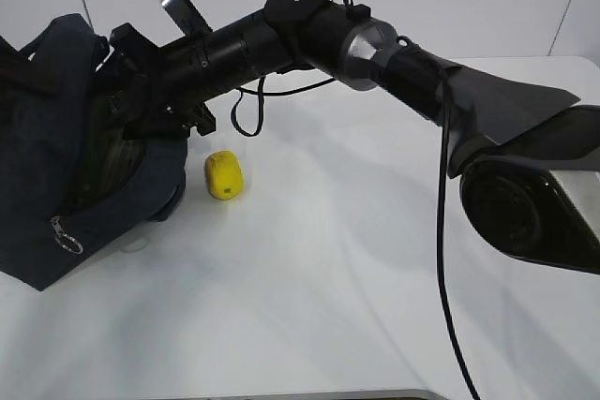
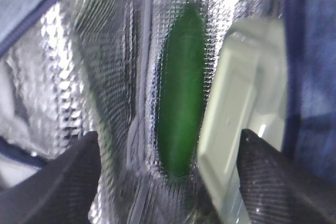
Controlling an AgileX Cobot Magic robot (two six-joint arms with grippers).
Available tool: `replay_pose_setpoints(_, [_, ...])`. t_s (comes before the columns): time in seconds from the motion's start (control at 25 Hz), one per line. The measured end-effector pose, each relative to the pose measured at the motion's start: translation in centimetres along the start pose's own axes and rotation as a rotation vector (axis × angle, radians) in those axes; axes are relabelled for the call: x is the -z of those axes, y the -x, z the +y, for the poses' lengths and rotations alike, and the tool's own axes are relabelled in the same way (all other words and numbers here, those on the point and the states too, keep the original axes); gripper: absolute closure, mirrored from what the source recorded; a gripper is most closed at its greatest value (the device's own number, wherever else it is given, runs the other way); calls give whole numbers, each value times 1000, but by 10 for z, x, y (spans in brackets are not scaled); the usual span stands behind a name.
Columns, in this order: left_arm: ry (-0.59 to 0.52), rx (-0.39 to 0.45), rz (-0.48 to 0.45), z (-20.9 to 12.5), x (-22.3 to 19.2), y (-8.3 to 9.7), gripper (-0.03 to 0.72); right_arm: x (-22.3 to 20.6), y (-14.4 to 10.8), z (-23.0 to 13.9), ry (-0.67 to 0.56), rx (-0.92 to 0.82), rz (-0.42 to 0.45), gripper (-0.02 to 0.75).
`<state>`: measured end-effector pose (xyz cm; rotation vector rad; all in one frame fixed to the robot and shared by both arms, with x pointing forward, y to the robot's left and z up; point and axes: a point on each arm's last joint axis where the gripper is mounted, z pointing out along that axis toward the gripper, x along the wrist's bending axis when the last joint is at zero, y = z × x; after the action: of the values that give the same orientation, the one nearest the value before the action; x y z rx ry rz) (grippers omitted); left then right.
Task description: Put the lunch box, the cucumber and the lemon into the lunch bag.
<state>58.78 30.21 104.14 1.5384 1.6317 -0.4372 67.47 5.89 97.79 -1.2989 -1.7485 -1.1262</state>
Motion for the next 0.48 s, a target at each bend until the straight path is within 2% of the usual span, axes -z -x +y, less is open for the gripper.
replay_pose_setpoints(0.2, [0, 2, 0, 0, 0, 0, 693, 0, -1, 0, -2, -6, 16, 132])
replay_pose_setpoints(0.48, [-3, 0, 3, 0, 0, 0, 692, 9, 0, -2, -65, 59, 57, 165])
